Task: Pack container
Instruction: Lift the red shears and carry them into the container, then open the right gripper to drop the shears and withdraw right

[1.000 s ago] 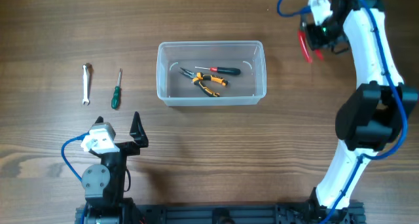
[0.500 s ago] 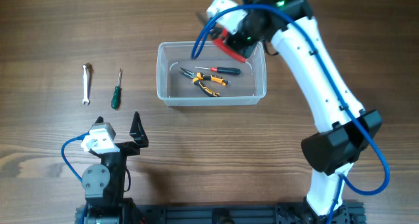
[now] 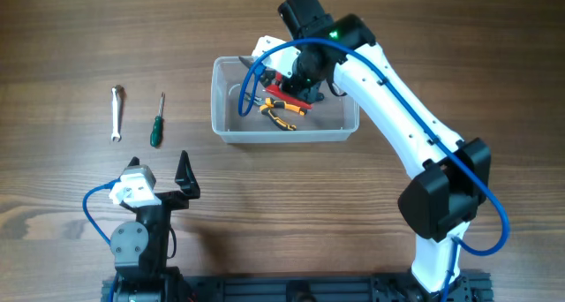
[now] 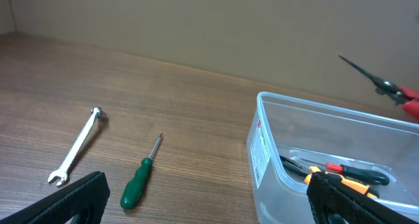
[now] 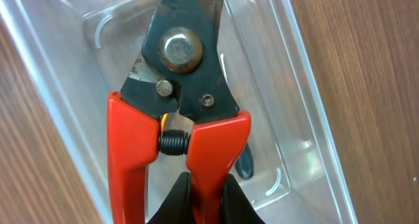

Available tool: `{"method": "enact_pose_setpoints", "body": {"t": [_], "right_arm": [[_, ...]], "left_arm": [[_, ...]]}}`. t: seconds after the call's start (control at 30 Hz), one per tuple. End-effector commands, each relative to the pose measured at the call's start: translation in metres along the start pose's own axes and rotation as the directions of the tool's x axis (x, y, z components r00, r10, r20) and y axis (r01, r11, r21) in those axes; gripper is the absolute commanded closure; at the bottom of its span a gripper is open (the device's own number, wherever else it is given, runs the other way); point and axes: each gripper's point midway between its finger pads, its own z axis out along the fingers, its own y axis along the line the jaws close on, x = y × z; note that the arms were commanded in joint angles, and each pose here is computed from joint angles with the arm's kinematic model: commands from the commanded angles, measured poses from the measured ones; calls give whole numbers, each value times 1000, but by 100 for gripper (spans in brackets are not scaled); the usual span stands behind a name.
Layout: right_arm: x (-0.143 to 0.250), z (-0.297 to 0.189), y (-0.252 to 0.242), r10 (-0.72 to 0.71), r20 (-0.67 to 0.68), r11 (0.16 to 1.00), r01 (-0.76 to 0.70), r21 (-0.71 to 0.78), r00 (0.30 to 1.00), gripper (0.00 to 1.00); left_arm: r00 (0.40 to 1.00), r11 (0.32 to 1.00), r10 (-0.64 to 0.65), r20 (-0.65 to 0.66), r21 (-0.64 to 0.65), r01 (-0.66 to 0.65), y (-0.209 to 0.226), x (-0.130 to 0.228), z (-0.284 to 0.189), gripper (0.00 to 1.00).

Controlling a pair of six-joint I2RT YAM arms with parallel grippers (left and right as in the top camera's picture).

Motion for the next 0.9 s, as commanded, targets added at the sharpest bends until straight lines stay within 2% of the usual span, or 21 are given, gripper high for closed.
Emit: {"method": "enact_pose_setpoints", "body": {"t": [0.0,0.53,0.63,0.67,0.7,0.8,0.87], "right_arm": [[3,7,5,0,7,1000,0,-15,1000,96],[40,65,25,47,-54,997,-50,-58,997,93],[42,66,23,75,-51,996,-77,-52,996,82],[42,66,22,76,-51,996,-78,-50,996,75],[42,66,21,78,-50,996,-80,-49,996,62],[41,66,13,118,-33,992,-119,-30,992,38],[40,65,5,152,-17,988,-153,-14,988,29]], "left_arm": [[1000,1000,17,6,-5,-17,1,0,0,0],[1000,1000,17,7,-5,-17,1,0,0,0],[1000,1000,17,6,-5,-17,1,0,0,0],[1000,1000,17,6,-5,-17,1,0,0,0],[1000,1000,17,7,-5,-17,1,0,0,0],[1000,1000,17,7,-5,-17,1,0,0,0],[1000,1000,17,6,-5,-17,1,0,0,0]]}}
